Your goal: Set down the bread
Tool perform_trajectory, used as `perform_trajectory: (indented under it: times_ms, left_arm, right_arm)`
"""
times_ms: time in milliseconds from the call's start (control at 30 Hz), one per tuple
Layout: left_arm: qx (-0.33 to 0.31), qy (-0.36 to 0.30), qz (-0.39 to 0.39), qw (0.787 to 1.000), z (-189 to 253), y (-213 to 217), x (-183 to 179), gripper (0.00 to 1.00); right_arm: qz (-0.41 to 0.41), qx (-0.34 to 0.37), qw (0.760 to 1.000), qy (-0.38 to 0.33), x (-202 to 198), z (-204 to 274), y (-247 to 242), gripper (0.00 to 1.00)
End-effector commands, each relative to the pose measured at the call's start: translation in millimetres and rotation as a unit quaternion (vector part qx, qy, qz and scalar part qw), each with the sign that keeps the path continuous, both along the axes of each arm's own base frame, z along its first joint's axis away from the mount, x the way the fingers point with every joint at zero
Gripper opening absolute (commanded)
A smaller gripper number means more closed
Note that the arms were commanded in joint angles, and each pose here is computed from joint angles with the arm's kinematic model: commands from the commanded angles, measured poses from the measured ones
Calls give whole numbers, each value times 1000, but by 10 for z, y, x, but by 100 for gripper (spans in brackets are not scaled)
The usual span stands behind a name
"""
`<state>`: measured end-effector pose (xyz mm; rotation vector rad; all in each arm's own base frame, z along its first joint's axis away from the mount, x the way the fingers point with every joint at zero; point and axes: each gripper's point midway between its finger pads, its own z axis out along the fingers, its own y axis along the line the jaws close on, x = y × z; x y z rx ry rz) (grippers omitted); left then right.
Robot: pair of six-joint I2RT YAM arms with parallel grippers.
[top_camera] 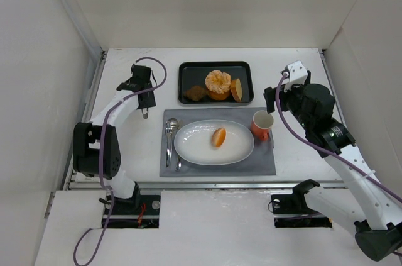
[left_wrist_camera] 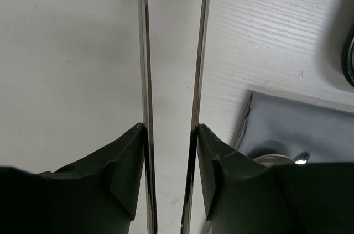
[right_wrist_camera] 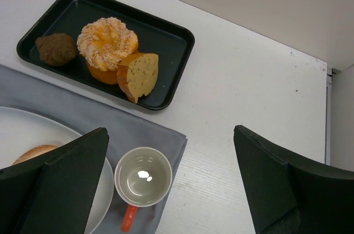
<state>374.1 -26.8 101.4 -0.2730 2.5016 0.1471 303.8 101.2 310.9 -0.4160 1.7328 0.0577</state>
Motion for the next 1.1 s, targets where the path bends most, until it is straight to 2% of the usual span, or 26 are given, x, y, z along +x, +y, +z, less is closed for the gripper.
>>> perform_trajectory:
  times_ms: [0, 133, 267, 300, 333, 567, 700, 733, 767, 833, 1000, 1067]
  left_arm:
    - [3, -17, -2, 1000, -27, 28, 140, 36]
    - [7, 8, 9, 1000, -242, 111, 153, 36]
    - [21, 53, 7, 998, -512, 143, 100, 44]
    - [25, 53, 10, 998, -519, 159, 123, 44]
    - [26, 60, 9, 998, -574, 160, 114, 49]
    - [24, 75, 7, 997, -657, 149, 77, 54]
    - [24, 75, 7, 997, -650, 153, 46, 68]
    - [20, 70, 5, 997, -609, 136, 54, 74]
    - [19, 68, 5, 997, -591, 140, 21, 87]
    - [8, 41, 6, 999, -424, 116, 13, 100]
    - [-35, -44, -12, 998, 134, -3, -71, 100]
    - [-56, -114, -30, 991, 577, -94, -115, 100]
  right_arm:
    - [10, 14, 999, -30, -14, 191, 42, 100]
    - [10, 14, 999, -30, -14, 191, 42, 100]
    - [10, 14, 999, -30, -14, 191, 42, 100]
    - [10, 14, 999, -30, -14, 191, 42, 100]
    - [10, 14, 999, -30, -14, 191, 42, 100]
    - [10, 14, 999, -30, -14, 191, 42, 100]
    - [10, 14, 999, -30, -14, 191, 42, 100]
    - [10, 14, 999, -30, -14, 191, 42, 100]
    - [10, 14, 999, -30, -14, 191, 42, 100]
    - [10, 14, 999, -30, -14, 191, 42, 100]
    - [18, 7, 1000, -23, -8, 142, 66, 100]
    - [24, 0, 1000, -3, 14, 26, 100, 100]
